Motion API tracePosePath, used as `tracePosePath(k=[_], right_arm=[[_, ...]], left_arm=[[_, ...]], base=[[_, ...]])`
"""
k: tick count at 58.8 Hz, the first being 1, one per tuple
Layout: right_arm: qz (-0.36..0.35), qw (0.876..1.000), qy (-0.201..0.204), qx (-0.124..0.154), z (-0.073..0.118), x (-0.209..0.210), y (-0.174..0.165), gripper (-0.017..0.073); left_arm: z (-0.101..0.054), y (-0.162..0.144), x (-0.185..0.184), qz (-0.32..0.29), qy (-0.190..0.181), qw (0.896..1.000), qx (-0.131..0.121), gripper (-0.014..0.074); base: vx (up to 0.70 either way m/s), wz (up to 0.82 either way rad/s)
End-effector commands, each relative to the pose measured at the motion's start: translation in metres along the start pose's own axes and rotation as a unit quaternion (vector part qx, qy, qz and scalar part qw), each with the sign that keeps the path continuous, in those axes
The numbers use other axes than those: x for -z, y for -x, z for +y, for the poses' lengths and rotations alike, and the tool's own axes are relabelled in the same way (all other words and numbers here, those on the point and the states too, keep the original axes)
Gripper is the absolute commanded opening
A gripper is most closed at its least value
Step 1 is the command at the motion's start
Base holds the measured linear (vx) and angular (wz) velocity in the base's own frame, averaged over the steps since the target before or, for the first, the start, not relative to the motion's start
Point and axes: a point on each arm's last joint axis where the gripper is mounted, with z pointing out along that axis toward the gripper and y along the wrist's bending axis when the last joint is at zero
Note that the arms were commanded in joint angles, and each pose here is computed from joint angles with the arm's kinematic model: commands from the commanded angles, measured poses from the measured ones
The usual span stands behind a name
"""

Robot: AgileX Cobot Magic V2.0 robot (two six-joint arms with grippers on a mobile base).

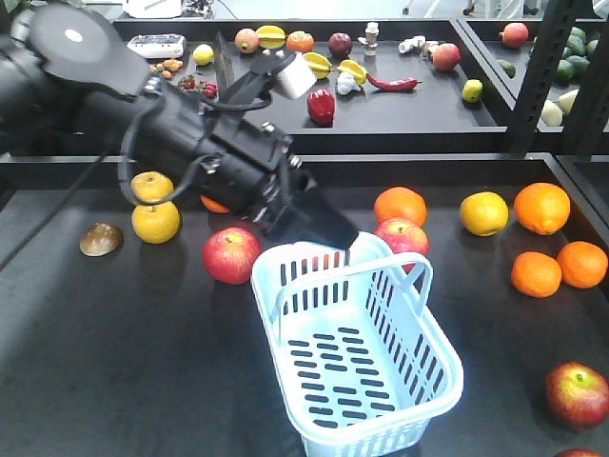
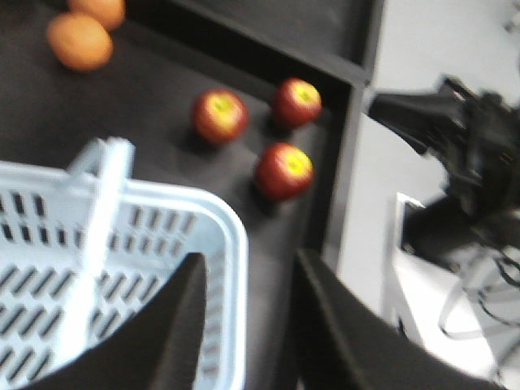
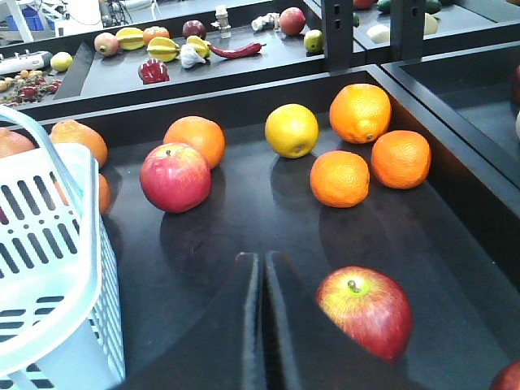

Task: Pick three apples into basket with both arms
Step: 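Open the left gripper, release the handle and withdraw it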

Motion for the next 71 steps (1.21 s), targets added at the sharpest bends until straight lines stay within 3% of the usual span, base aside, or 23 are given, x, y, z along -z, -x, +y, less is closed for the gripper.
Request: tracePosePath(k=[1, 5, 23, 33, 47, 57, 61, 71], right_arm=[[-0.032, 0.999, 0.007, 0.009, 0.001, -0.001, 0.004, -0.0005], [-0.032, 0.999, 0.007, 0.009, 0.001, -0.001, 0.004, -0.0005], [-0.032, 0.999, 0.007, 0.009, 0.001, -0.001, 0.004, -0.0005], [-0.032, 0.999, 0.007, 0.009, 0.001, -0.001, 0.004, -0.0005], [-0.032, 0.999, 0.007, 0.009, 0.001, -0.001, 0.004, -0.0005], [-0.032, 0.999, 0.007, 0.009, 0.001, -0.001, 0.004, -0.0005], [-0.032, 0.999, 0.007, 0.009, 0.001, -0.001, 0.004, -0.0005], [-0.032, 0.999, 0.007, 0.009, 0.001, -0.001, 0.004, -0.0005]], left_arm=[[-0.032, 0.002, 0.025, 0.005, 0.006, 1.0, 0.0, 0.0072], [-0.04, -0.008, 0.033, 0.023, 0.029, 0.999, -0.01, -0.0009], [-0.083, -0.068, 0.055, 0.035, 0.05, 0.998, 0.005, -0.0008], [-0.099, -0.109, 0.061, -0.012, 0.096, 0.995, 0.014, -0.0008], [-0.094, -0.184, 0.047, -0.064, 0.179, 0.98, 0.053, -0.0008], [-0.083, -0.247, 0.022, -0.057, 0.203, 0.97, 0.123, -0.0008], [-0.083, -0.248, 0.023, -0.092, 0.206, 0.963, 0.145, -0.0007], [-0.084, -0.245, 0.027, -0.114, 0.216, 0.959, 0.141, -0.0007]], base=[[0.0, 0.0], [0.0, 0.0], [0.0, 0.0], [0.0, 0.0], [0.0, 0.0], [0.0, 0.0], [0.0, 0.0], [0.0, 0.0]])
